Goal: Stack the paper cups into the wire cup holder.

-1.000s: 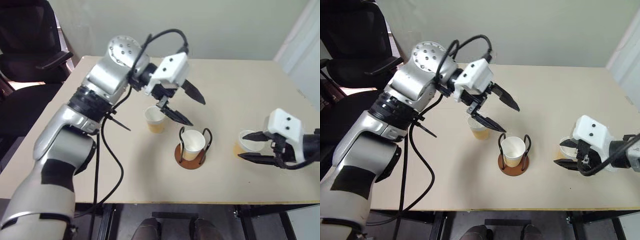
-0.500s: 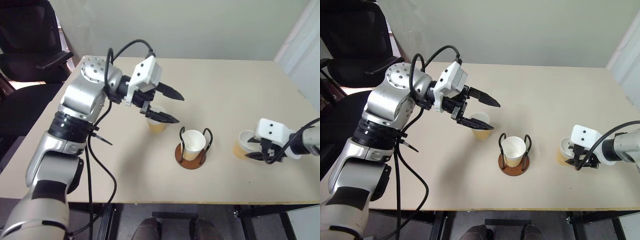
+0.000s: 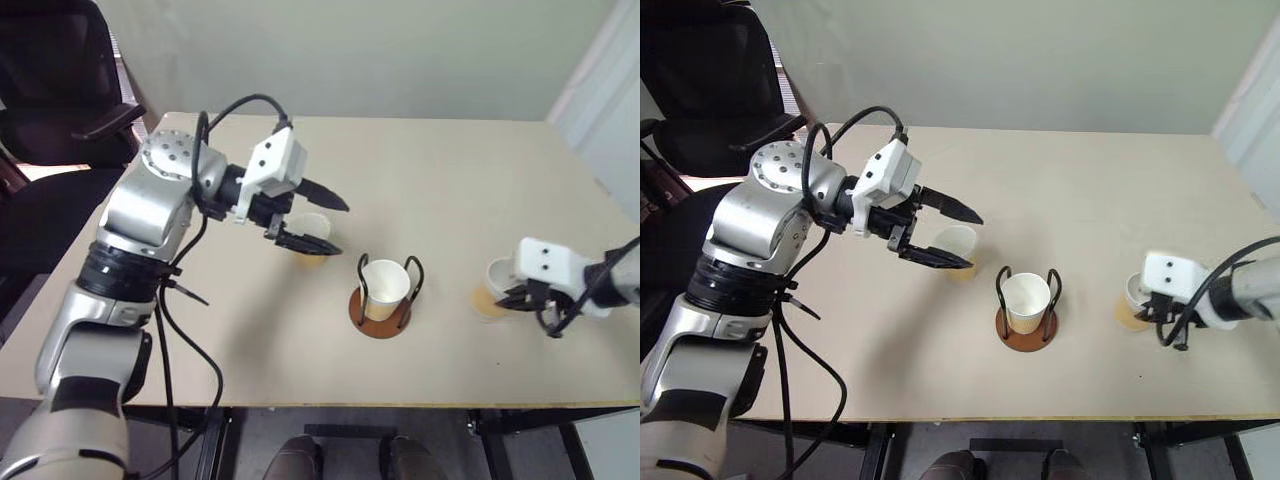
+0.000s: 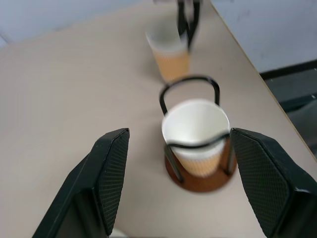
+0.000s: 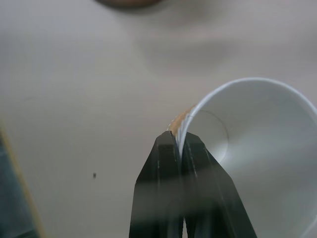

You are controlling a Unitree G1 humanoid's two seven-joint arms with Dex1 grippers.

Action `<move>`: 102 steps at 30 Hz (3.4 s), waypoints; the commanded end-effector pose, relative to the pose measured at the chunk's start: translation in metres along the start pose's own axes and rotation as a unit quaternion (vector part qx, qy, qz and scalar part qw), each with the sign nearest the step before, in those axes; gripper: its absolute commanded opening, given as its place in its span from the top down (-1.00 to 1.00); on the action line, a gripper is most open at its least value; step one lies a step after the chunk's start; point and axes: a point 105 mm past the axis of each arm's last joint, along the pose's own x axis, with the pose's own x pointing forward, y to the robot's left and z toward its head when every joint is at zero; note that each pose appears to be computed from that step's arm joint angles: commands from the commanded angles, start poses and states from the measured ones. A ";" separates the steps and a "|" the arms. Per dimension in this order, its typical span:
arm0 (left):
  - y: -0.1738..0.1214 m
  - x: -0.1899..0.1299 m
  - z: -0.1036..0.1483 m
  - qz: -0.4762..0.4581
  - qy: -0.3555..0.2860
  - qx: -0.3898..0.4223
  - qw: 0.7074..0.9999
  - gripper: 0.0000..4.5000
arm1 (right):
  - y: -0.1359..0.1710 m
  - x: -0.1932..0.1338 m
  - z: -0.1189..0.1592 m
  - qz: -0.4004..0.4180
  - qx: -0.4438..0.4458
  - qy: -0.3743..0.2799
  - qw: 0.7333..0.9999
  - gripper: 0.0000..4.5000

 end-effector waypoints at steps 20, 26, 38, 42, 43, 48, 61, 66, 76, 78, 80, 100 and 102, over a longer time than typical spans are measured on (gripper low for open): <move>-0.004 -0.024 -0.005 0.025 0.045 0.019 0.998 -0.56 | 0.013 0.001 0.140 0.101 -0.213 -0.134 0.962 0.98; -0.004 -0.025 -0.006 0.029 0.047 0.018 0.998 -0.56 | 0.018 0.018 0.139 0.114 -0.226 -0.133 0.958 0.98; -0.003 -0.023 -0.005 0.034 0.052 0.028 0.998 -0.56 | 0.023 0.035 0.135 0.123 -0.246 -0.122 0.954 0.74; 0.005 -0.024 -0.011 0.065 0.084 0.062 0.992 -0.56 | 0.013 0.024 0.145 0.098 -0.214 -0.156 0.959 0.13; 0.008 -0.025 -0.012 0.073 0.092 0.068 0.991 -0.56 | 0.010 0.020 0.148 0.089 -0.203 -0.167 0.961 -0.01; 0.021 -0.027 -0.016 0.118 0.144 0.122 0.975 -0.56 | -0.013 -0.016 0.160 0.039 -0.132 -0.224 0.965 -0.31; 0.031 -0.012 -0.026 0.138 0.271 0.171 0.937 -0.56 | -0.011 -0.055 0.142 0.037 -0.043 -0.270 0.961 -0.31; 0.029 -0.009 -0.032 0.128 0.307 0.170 0.928 -0.56 | -0.012 -0.054 0.135 0.041 -0.033 -0.263 0.963 -0.31; 0.031 -0.007 -0.053 0.132 0.343 0.151 0.918 -0.56 | -0.012 -0.050 0.132 0.055 -0.024 -0.260 0.964 -0.31; 0.030 -0.006 -0.059 0.128 0.347 0.143 0.918 -0.56 | -0.013 -0.049 0.132 0.055 -0.024 -0.259 0.964 -0.31; 0.029 -0.006 -0.065 0.122 0.355 0.138 0.916 -0.56 | -0.012 -0.048 0.132 0.058 -0.022 -0.258 0.964 -0.31; 0.034 0.025 -0.094 0.057 0.342 0.155 0.925 0.30 | -0.010 -0.047 0.129 0.051 -0.017 -0.266 0.962 -0.32; 0.033 0.026 -0.090 0.045 0.328 0.161 0.930 0.60 | -0.010 -0.048 0.127 0.050 -0.017 -0.267 0.962 -0.32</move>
